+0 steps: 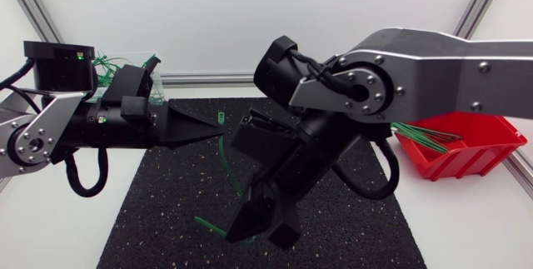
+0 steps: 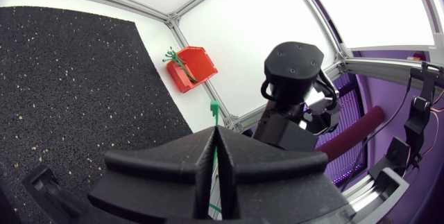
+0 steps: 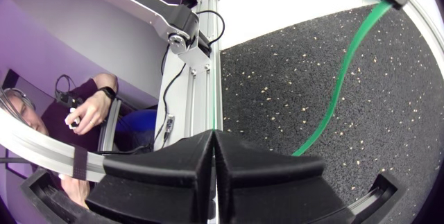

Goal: Take a green cable tie from the red box, thread the tail through the head to close it, then place it in the transparent bin on the left.

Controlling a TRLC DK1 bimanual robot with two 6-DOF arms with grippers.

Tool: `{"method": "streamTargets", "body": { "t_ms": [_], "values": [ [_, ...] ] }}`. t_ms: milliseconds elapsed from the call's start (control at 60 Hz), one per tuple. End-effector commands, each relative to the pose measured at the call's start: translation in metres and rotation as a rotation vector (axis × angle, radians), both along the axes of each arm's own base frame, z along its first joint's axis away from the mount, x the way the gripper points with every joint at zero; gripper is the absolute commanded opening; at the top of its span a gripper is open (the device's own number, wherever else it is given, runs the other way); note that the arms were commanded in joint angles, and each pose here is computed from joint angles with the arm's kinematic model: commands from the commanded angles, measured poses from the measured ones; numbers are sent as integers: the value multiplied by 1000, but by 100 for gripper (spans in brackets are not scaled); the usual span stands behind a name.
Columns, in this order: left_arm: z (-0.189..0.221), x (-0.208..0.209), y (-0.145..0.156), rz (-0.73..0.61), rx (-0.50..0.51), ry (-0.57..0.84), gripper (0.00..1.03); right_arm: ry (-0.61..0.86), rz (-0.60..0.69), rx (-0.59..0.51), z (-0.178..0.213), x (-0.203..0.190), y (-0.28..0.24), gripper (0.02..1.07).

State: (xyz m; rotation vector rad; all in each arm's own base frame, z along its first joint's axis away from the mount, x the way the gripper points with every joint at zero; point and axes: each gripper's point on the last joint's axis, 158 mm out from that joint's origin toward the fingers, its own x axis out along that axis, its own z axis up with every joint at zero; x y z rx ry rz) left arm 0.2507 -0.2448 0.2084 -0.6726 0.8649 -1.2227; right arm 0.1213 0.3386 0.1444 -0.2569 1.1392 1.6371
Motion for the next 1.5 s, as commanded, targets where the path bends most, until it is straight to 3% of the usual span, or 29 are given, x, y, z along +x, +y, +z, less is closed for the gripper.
{"method": "streamTargets", "body": {
  "t_ms": [0,67,267,500,717,1050,1150,1483],
  "values": [
    [-5,-14,-2,-16,6,-21,4,60,-40,-13,10,-3,1,7],
    [-3,-20,-3,-20,8,-37,4,157,-100,-63,15,-6,4,7],
    [2,-37,-3,-4,12,-104,4,225,-66,19,44,-22,-2,7],
    [4,-60,0,20,2,-205,4,378,-85,7,68,-42,-7,7],
    [11,-72,-2,55,2,-283,4,564,-143,27,96,-37,-13,7],
    [48,-60,-4,105,-27,-345,4,585,-252,68,147,-8,-10,7],
    [63,-58,-5,120,-41,-370,4,685,-302,40,157,-4,-9,7],
    [90,-54,-4,185,-66,-450,4,818,-414,-17,177,9,-8,7]
  ]
}}
